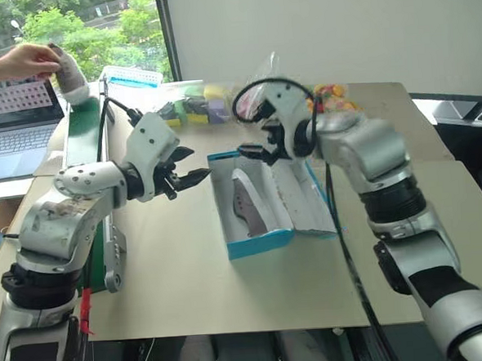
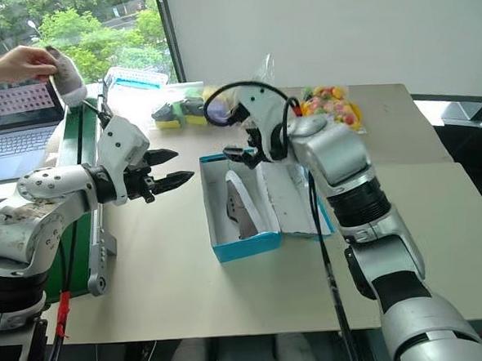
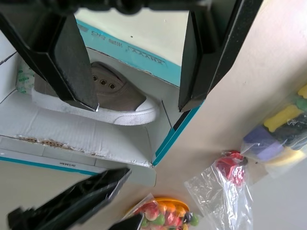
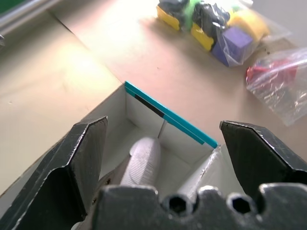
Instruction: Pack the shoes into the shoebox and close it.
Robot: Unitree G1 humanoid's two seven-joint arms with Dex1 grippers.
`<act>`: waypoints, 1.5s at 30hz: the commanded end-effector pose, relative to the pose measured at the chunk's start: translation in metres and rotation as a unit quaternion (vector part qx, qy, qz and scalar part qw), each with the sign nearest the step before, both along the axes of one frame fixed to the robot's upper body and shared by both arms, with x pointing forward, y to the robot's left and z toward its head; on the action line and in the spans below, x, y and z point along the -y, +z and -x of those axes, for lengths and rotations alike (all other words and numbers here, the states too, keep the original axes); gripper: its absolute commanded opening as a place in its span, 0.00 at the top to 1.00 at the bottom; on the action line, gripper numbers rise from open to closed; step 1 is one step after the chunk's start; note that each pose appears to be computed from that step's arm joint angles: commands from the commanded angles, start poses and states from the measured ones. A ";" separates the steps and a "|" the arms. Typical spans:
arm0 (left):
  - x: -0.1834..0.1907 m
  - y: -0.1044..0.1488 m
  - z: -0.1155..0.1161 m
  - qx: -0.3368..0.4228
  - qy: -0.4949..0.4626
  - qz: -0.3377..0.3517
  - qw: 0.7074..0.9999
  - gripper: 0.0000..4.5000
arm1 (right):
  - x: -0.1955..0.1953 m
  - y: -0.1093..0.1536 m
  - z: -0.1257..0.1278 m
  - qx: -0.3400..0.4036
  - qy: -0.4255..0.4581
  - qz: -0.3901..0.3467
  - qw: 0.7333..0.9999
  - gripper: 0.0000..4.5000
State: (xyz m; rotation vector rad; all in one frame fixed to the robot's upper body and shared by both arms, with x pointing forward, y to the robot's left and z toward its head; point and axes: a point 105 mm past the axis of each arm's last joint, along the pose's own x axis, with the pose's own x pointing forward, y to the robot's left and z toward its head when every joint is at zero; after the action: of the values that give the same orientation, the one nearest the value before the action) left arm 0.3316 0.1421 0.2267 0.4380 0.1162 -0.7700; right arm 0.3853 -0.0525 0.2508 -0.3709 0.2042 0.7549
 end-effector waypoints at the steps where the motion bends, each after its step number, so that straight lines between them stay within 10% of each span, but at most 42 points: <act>1: -0.024 0.014 -0.009 0.017 0.078 0.042 0.996 0.22 | 0.008 0.025 0.022 0.031 0.070 -0.011 0.997 0.00; 4: -0.058 0.014 -0.023 0.026 0.184 0.064 0.980 0.00 | 0.013 0.034 0.026 0.034 0.099 -0.045 0.993 0.00; 19: -0.160 -0.006 -0.014 0.105 0.510 0.137 0.843 0.00 | -0.039 0.005 0.051 0.037 0.273 -0.101 0.956 0.00; 45: -0.221 -0.022 -0.040 0.055 0.557 0.135 0.818 0.00 | -0.062 -0.043 0.068 0.030 0.280 -0.027 0.959 0.00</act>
State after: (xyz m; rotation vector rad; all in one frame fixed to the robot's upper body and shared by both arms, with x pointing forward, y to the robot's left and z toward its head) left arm 0.3698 0.3574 0.1940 0.0759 0.1500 0.3896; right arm 0.3208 0.0092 0.1939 -0.3820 0.0728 1.3095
